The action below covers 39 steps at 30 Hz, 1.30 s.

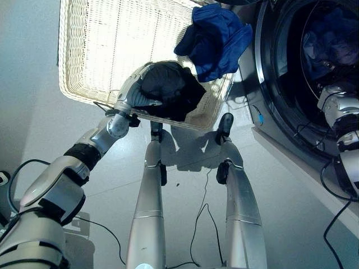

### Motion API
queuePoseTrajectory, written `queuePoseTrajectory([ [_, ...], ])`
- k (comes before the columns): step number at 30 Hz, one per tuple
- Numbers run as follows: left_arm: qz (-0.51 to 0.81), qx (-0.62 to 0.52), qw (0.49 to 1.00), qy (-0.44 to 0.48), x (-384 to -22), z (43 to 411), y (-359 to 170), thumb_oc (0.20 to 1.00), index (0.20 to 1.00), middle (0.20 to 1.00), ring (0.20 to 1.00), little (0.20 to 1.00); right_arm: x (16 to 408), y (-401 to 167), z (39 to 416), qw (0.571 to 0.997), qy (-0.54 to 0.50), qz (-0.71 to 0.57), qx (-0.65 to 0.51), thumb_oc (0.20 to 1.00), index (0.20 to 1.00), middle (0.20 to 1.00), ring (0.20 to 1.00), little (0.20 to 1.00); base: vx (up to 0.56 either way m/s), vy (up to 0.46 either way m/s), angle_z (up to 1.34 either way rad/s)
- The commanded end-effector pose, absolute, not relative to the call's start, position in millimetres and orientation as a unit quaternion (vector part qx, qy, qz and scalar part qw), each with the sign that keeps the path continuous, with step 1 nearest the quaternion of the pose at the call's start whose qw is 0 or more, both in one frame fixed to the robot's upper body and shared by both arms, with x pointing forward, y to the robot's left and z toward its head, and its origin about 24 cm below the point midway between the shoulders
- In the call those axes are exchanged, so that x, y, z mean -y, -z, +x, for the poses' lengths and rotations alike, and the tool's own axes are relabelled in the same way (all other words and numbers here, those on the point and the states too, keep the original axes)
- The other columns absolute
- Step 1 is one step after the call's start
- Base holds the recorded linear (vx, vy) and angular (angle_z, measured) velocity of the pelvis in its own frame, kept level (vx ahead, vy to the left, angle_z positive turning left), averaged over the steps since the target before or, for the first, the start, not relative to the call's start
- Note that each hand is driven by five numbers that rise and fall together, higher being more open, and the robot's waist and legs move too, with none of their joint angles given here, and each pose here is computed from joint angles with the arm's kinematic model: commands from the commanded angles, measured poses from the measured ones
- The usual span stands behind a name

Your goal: Put the clothes into the washing machine.

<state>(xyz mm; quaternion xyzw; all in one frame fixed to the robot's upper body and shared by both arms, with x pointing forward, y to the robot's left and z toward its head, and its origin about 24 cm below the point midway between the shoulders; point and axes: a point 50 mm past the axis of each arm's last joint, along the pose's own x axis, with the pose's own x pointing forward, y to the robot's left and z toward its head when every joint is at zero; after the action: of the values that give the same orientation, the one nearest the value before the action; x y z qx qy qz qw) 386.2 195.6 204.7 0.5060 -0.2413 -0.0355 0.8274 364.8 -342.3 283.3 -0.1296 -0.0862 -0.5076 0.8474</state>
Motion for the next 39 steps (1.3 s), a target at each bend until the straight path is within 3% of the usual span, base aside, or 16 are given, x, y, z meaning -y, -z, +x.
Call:
queuePoseTrajectory([
  [1,0.489,0.190,0.845,0.099,-184.9,386.5,-186.8,1.000,1.000,1.000,1.000,1.000,358.9,-325.9,341.2,0.782,0.562,-0.207,0.174,1.000,1.000,1.000,1.000,1.000,0.00,0.038,-0.02],
  [7,0.522,0.143,0.830,0.136,-181.9,386.3,-168.6,1.000,1.000,1.000,1.000,1.000,345.3,-324.0,346.2,0.772,0.552,-0.238,0.205,1.000,1.000,1.000,1.000,1.000,0.00,0.011,0.00],
  [14,0.563,0.098,0.812,0.117,-188.7,388.6,-150.1,1.000,1.000,1.000,1.000,1.000,322.0,-326.1,352.2,0.774,0.521,-0.254,0.257,1.000,1.000,1.000,1.000,1.000,0.00,0.005,-0.02],
  [15,0.571,0.086,0.809,0.112,-192.1,389.3,-146.4,0.278,0.278,0.278,0.278,0.278,313.9,-327.5,353.3,0.773,0.511,-0.259,0.271,1.000,1.000,1.000,1.000,1.000,0.00,0.000,0.00],
  [16,0.572,0.082,0.809,0.111,-193.0,389.3,-145.7,0.278,0.278,0.278,0.278,0.278,312.5,-327.5,353.5,0.774,0.509,-0.260,0.273,1.000,1.000,1.000,1.000,1.000,0.00,0.000,0.00],
  [17,0.573,0.076,0.809,0.109,-195.4,389.1,-142.4,0.200,0.200,0.200,0.200,0.200,305.8,-326.4,354.4,0.776,0.500,-0.262,0.281,1.000,1.000,1.000,1.000,1.000,0.00,0.000,0.00],
  [31,0.524,0.149,0.838,0.034,-192.0,387.7,-148.6,0.200,0.200,0.200,0.200,0.200,265.7,-295.1,356.1,0.813,0.422,-0.238,0.324,1.000,1.000,1.000,1.000,1.000,0.00,0.001,-0.01],
  [35,0.405,0.211,0.890,-0.004,-185.4,382.9,-163.7,0.200,0.200,0.200,0.200,0.200,245.8,-283.7,348.2,0.828,0.383,-0.212,0.350,1.000,1.000,1.000,1.000,1.000,-0.01,-0.003,-0.04],
  [39,0.341,0.238,0.910,-0.011,-181.9,379.0,-170.0,0.200,0.200,0.200,0.200,0.200,238.8,-278.1,342.6,0.836,0.369,-0.190,0.359,1.000,1.000,1.000,1.000,1.000,0.00,0.000,0.00],
])
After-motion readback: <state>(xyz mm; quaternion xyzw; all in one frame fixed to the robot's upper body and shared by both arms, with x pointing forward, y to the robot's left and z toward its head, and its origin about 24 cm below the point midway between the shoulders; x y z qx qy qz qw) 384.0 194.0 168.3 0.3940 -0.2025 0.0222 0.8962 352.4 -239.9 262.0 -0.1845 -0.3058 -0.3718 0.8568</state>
